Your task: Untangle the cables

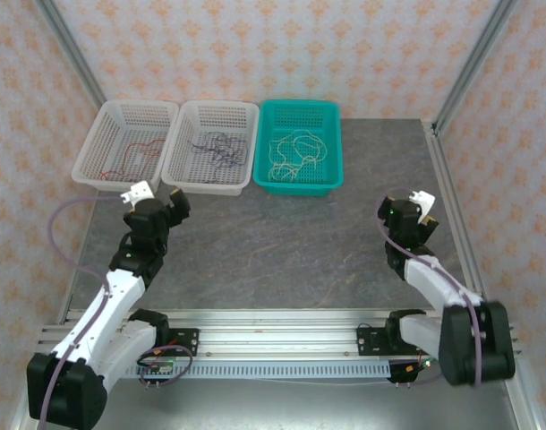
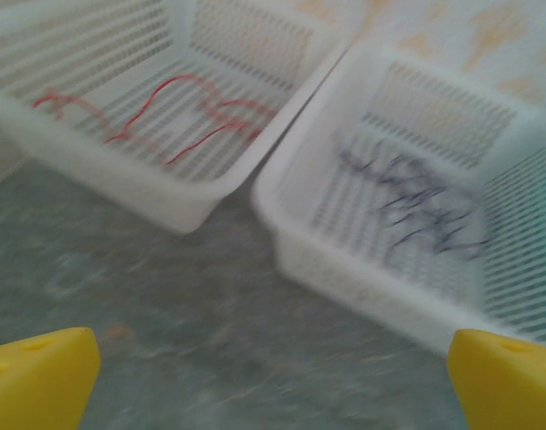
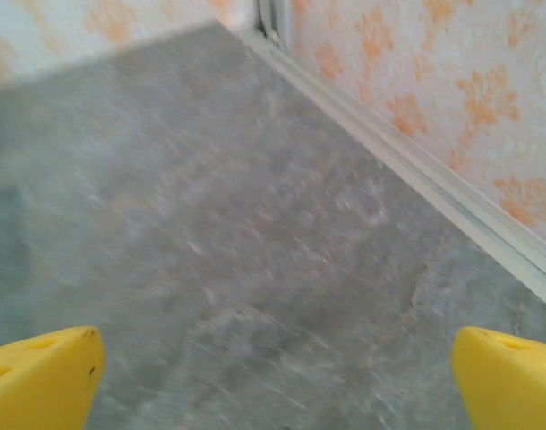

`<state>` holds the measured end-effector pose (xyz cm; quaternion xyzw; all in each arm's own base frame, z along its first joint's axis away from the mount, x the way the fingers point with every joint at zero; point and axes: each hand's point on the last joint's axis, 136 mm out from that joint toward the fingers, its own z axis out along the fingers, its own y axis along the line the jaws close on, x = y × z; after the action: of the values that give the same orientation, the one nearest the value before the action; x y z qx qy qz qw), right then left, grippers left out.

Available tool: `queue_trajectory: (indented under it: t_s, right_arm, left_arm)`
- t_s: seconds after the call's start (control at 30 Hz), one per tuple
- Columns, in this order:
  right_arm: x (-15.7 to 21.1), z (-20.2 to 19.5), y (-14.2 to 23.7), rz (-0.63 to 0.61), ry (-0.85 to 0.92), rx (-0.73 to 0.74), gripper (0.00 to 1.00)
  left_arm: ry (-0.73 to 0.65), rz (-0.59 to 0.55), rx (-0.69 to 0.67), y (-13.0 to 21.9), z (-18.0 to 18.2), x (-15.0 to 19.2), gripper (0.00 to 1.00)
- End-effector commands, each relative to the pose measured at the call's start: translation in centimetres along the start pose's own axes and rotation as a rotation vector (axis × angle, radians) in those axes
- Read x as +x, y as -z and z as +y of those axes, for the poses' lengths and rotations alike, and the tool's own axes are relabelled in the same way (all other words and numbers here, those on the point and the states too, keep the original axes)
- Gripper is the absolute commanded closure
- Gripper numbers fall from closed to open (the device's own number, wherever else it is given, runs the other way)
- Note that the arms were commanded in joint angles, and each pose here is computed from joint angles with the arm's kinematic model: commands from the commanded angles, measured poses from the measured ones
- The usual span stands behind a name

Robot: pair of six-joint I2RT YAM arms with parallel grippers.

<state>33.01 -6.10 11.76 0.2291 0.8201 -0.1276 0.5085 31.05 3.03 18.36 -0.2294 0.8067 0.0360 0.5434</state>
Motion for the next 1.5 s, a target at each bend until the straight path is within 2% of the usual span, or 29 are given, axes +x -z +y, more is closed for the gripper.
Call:
queue_trajectory:
  t_s: [0.0,0.07,0.1,0.17,0.23,0.27,0.33,0.43,0.53,0.67,0.73,0.8,0.9,0.97,1.0,1.47]
  right_arm:
    - [-1.7,1.2,-2.1,-0.084,0.038,0.006,0.01]
    - [-1.4,2.7,-3.1,-0.07,0.048,-0.041,0.01]
    - [-2.1,3.2,-3.4,-0.117,0.021,-0.068,0.01]
    - [-0.6,3.5,-4.6,-0.11,0.016,-0.095,0.01]
    - [0.3,4.6,-4.6,-0.121,0.042,-0.174,0.01]
    - [0.4,4.4,-4.5,-0.136,0.032,-0.172,0.01]
    - [0.4,3.5,-4.6,-0.114,0.011,-0.126,0.01]
    - [0.4,3.3,-4.6,-0.117,0.006,-0.117,0.01]
    - [0.4,3.3,-4.6,-0.118,0.008,-0.117,0.01]
    - [0.3,3.3,-4.6,-0.122,0.007,-0.119,0.01]
    - [0.4,3.3,-4.6,-0.121,0.007,-0.118,0.01]
    - [0.4,3.4,-4.6,-0.121,0.007,-0.119,0.01]
    - [0.4,3.3,-4.6,-0.122,0.007,-0.118,0.01]
    - [0.3,3.3,-4.6,-0.122,0.008,-0.119,0.01]
    - [0.3,3.4,-4.6,-0.122,0.008,-0.119,0.01]
    - [0.4,3.4,-4.7,-0.117,0.014,-0.118,0.01]
  left_arm:
    - [-0.109,-0.132,-0.143,-0.8,2.2,-1.2,0.0]
    - [-0.215,-0.141,-0.21,-1.8,3.1,-0.4,0.0]
    - [-0.251,-0.155,-0.245,-2.3,3.5,-0.2,0.0]
    - [-0.306,-0.156,-0.247,-3.5,3.4,0.3,0.0]
    - [-0.277,-0.156,-0.167,-4.9,2.8,0.8,0.0]
    - [-0.259,-0.154,-0.123,-5.6,2.6,0.9,0.01]
    - [-0.258,-0.123,-0.147,-6.6,3.4,1.3,0.02]
    - [-0.236,-0.062,-0.079,-7.8,3.6,2.5,0.02]
    - [-0.276,-0.049,0.015,-7.9,2.1,2.8,0.01]
    - [-0.273,-0.048,0.064,-7.5,1.4,3.1,0.0]
    - [-0.205,-0.085,0.184,-7.1,-0.3,3.1,0.0]
    - [-0.221,-0.077,0.255,-7.5,-1.7,3.7,0.01]
    - [-0.213,-0.032,0.202,-9.8,-1.3,4.5,0.0]
    - [-0.299,-0.008,0.194,-10.7,-2.6,5.9,0.0]
    - [-0.306,0.016,0.183,-10.5,-2.6,6.1,0.0]
    - [-0.299,0.001,0.139,-10.7,-2.2,5.8,0.0]
